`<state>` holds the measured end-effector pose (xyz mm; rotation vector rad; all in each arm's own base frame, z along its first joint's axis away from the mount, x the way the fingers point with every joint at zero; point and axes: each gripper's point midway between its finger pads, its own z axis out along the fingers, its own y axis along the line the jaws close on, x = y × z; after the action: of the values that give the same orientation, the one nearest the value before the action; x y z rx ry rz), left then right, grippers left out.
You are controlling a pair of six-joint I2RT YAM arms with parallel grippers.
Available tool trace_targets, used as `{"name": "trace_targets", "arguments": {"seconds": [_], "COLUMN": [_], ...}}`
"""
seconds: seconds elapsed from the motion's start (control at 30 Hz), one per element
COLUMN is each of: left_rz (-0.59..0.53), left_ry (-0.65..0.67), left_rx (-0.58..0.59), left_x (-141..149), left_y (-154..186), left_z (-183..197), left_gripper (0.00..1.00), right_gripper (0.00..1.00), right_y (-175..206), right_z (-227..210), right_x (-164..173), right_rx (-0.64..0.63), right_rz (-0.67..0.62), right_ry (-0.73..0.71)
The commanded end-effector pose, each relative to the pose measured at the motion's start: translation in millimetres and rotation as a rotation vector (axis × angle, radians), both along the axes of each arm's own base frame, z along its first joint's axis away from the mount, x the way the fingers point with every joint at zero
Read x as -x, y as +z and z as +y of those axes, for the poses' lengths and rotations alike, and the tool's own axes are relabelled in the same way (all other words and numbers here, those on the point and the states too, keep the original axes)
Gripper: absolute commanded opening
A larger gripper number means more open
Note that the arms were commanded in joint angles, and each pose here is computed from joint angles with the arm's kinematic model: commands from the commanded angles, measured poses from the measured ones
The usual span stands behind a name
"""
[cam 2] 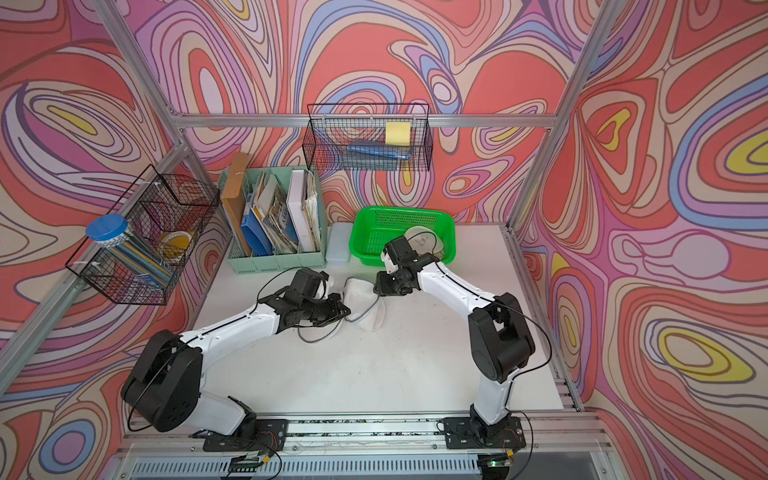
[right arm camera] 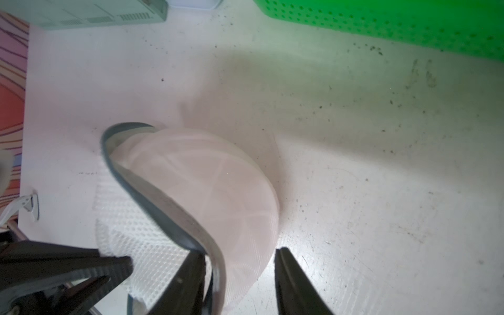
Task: Turn the laundry bag inside out
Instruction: Turn over the laundry bag at the center of the board.
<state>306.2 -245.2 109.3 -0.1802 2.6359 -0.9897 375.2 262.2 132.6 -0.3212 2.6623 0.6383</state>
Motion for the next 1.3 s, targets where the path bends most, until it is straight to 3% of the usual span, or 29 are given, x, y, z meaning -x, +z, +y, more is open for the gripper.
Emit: {"name": "trace_targets", "arguments": {"seconds": [0.0,0.27,0.57,0.67,0.8,0.97,1.13,1.27], "left_rz": [0.029,0.035,0.03,0.034,0.036,0.03,-0.009,-0.027], "left_ry": [-0.088,-0.161,-0.157,-0.15,-0.144,-0.125,-0.064,0.005], "left_rx": [-0.044,-0.055,-0.061,-0.067,-0.076,-0.077,-0.083,-0.102], "left_x": [12.1,18.0,18.7,18.9,19.0,20.7,24.9,26.8], "left_y": [-3.1,-2.4,-3.4,-5.7,-7.6,-7.4,-0.9,-1.7], "left_z": [-3.0,-12.3,-12.3,-10.9,-9.5,-6.0,7.0,21.7], "left_gripper": [0.0,0.0,0.0,0.0,0.0,0.0,0.0,0.0], "right_gripper": [0.48,0.51,0.5,0.37,0.03,0.0,0.0,0.0], "right_y": [37.9,40.6,1.5,-3.5,-0.9,-0.3,-18.3,-21.2], "right_z": [26.0,53.7,53.2,52.9,49.6,32.7,-13.6,-39.1], "right_x": [2.0,-10.4,-11.3,-7.7,-6.5,-16.8,-34.8,-38.3], "right_rx": [-0.086,-0.072,-0.005,-0.008,-0.006,0.05,0.128,0.121], "right_rz": [-0.067,-0.051,0.083,0.111,0.112,0.07,0.105,0.114], "right_ry": [0.104,0.194,0.17,0.163,0.137,0.053,-0.142,-0.231]}}
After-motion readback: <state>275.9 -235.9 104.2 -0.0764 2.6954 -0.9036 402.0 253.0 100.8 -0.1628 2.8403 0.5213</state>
